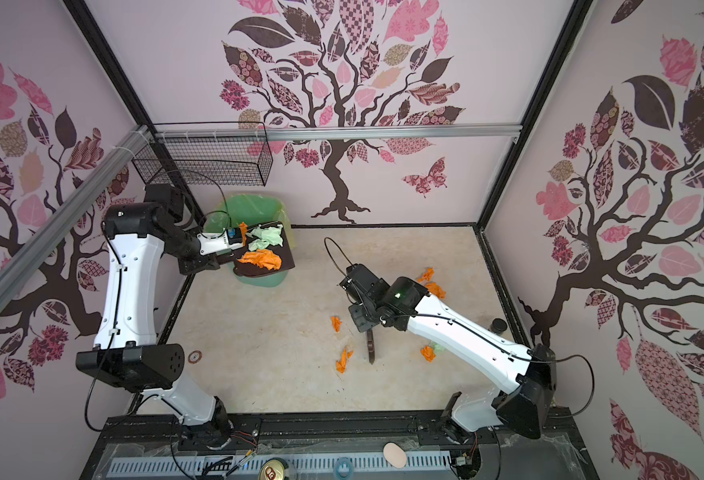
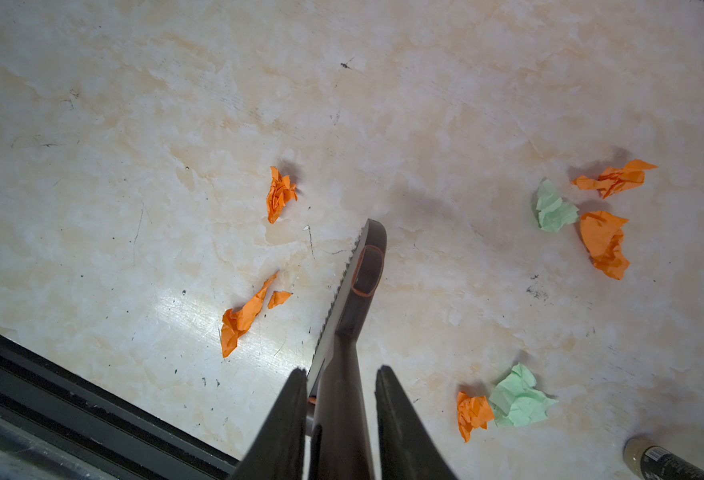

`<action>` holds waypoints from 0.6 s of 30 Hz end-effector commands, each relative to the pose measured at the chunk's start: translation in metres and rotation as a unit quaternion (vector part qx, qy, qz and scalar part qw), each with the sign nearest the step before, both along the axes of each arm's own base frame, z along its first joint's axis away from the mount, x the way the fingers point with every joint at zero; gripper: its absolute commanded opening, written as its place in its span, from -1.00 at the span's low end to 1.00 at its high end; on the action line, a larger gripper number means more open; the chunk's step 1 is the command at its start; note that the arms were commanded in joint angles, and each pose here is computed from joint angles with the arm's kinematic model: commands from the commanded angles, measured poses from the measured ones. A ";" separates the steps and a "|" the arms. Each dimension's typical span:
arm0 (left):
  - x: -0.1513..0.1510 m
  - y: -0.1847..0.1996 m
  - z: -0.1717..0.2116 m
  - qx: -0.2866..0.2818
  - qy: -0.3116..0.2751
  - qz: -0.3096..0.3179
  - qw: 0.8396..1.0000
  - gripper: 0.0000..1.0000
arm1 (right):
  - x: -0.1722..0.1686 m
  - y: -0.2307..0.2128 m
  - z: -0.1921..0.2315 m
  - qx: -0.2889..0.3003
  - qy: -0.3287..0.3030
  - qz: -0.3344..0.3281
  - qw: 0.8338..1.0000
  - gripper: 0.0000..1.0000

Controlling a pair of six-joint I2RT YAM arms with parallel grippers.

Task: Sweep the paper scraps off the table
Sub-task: 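Raise the dustpan over the green bin with the left gripper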

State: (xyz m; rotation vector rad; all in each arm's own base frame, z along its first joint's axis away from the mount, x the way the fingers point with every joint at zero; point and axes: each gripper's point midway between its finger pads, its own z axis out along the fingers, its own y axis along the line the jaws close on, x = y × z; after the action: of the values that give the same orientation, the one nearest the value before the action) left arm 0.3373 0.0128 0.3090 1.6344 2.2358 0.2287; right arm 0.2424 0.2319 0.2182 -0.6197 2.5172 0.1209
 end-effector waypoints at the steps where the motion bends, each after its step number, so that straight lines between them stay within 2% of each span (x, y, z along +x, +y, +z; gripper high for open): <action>1: -0.027 0.000 -0.010 -0.013 0.072 -0.007 0.997 -0.68 | -0.002 -0.004 0.015 0.022 -0.018 0.000 1.000 -1.00; 6: -0.008 0.012 -0.011 -0.024 0.067 0.014 0.997 -0.76 | -0.004 -0.004 0.009 0.023 -0.014 0.000 1.000 -1.00; 12: 0.006 0.023 -0.019 -0.015 0.076 0.031 0.997 -0.68 | -0.006 -0.003 -0.003 0.020 -0.004 0.001 1.000 -1.00; 18: 0.037 0.043 -0.006 -0.005 0.031 0.047 0.998 -0.73 | -0.008 -0.001 -0.013 0.022 0.007 0.004 1.000 -1.00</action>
State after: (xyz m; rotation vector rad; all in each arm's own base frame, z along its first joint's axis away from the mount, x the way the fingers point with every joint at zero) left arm 0.3975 0.0547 0.3021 1.5455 2.2856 0.2810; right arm 0.2400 0.2343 0.2069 -0.6191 2.5089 0.1601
